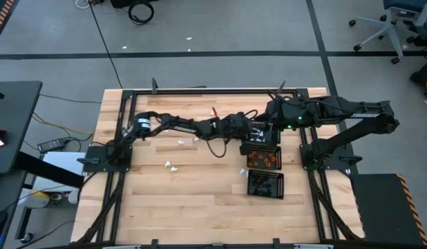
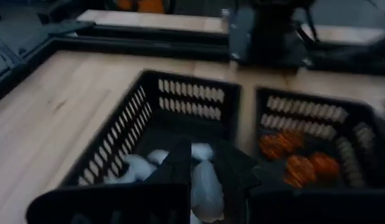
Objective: Sort Halloween decoration
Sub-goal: Put the white ghost toy into the top black bin
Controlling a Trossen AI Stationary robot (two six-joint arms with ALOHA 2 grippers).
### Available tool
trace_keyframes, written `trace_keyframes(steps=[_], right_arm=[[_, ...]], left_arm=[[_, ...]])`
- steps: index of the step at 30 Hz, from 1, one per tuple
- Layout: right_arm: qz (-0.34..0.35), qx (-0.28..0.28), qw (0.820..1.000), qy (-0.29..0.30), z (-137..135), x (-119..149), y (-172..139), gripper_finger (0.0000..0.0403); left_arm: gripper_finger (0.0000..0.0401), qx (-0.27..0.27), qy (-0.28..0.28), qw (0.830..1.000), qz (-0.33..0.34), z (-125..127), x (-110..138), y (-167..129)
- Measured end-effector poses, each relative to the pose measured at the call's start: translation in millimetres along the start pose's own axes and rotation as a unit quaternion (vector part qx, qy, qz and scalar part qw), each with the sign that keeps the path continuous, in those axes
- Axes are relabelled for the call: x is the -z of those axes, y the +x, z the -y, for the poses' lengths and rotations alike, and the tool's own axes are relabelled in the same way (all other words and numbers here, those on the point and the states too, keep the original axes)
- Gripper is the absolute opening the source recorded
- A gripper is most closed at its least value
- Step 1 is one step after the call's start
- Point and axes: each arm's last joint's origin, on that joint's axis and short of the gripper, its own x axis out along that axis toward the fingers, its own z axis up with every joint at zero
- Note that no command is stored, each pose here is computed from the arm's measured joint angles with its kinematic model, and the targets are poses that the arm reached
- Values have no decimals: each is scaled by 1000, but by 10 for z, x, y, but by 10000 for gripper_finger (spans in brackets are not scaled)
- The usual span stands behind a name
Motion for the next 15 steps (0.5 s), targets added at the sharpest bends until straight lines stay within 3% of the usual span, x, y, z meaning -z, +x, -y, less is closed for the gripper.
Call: trace_keyframes(steps=[8,15], right_arm=[[-6,-7,1000,-21,-39,35,-43,148],[-3,-9,1000,-27,-67,56,-94,148]], left_arm=[[37,-7,-10,1000,-23,-123,9,409],[43,-8,-12,1000,-16,-144,-61,533]])
